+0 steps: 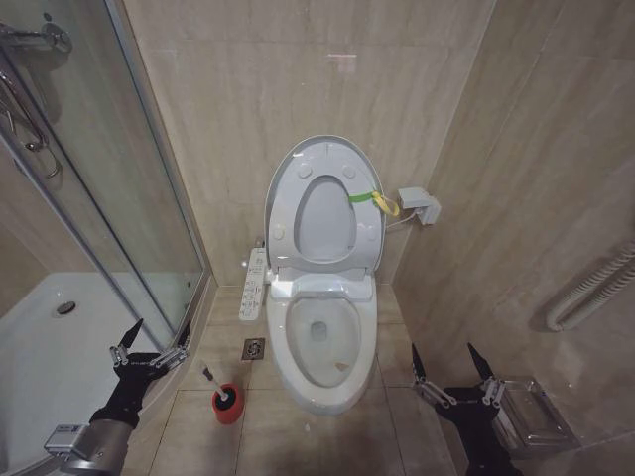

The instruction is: Open the toilet lid, clean the toilet bowl with a toilet brush, close the toilet lid, and flush.

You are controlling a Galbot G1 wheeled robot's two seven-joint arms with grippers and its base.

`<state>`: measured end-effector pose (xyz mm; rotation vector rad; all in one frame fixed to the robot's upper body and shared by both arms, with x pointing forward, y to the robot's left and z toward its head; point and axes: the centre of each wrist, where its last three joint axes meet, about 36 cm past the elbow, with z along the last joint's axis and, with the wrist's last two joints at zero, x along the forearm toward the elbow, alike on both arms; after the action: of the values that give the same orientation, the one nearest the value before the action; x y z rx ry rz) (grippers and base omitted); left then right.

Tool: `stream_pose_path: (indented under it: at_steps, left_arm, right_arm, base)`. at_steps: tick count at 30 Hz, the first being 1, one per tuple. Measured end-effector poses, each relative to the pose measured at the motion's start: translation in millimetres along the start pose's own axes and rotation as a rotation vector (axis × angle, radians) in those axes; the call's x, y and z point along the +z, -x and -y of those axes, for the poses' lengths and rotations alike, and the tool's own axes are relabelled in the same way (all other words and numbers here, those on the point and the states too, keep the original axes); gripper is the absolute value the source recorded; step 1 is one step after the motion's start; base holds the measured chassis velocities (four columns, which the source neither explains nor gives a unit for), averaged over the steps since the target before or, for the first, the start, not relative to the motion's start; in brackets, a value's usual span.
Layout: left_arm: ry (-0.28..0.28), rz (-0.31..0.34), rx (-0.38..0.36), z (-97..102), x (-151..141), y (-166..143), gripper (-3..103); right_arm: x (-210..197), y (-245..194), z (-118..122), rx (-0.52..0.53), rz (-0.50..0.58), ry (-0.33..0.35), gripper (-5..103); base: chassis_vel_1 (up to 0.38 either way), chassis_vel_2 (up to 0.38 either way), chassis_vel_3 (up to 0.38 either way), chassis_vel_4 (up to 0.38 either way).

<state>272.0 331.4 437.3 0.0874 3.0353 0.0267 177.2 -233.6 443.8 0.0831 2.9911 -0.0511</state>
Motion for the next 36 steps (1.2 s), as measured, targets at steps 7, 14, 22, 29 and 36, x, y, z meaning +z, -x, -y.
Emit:
stream_pose_path:
  at_steps: [7, 14, 22, 29, 36]
  left_arm:
    - [0.000, 0.000, 0.000, 0.0, 0.0, 0.0, 100]
    - [0.000, 0.000, 0.000, 0.0, 0.0, 0.0, 100]
    - [0.000, 0.000, 0.000, 0.0, 0.0, 0.0, 100]
    - [0.000, 0.000, 0.000, 0.0, 0.0, 0.0, 100]
    - [0.000, 0.000, 0.000, 0.0, 0.0, 0.0, 100]
  right_arm:
    - [0.0, 0.0, 0.0, 0.000, 0.000, 0.000, 100]
    - [0.0, 0.0, 0.0, 0.000, 0.000, 0.000, 100]
    - [0.0, 0.0, 0.0, 0.000, 0.000, 0.000, 100]
    - [0.0, 0.0, 0.0, 0.000, 0.000, 0.000, 100]
    - [0.0, 0.0, 0.0, 0.000, 0.000, 0.000, 100]
  base:
    - [0.000, 0.000, 0.000, 0.000]
    - [0.000, 0.000, 0.000, 0.000]
    - [0.000, 0.000, 0.000, 0.000]
    - [0.000, 0.000, 0.000, 0.000]
    - [0.000, 0.000, 0.000, 0.000]
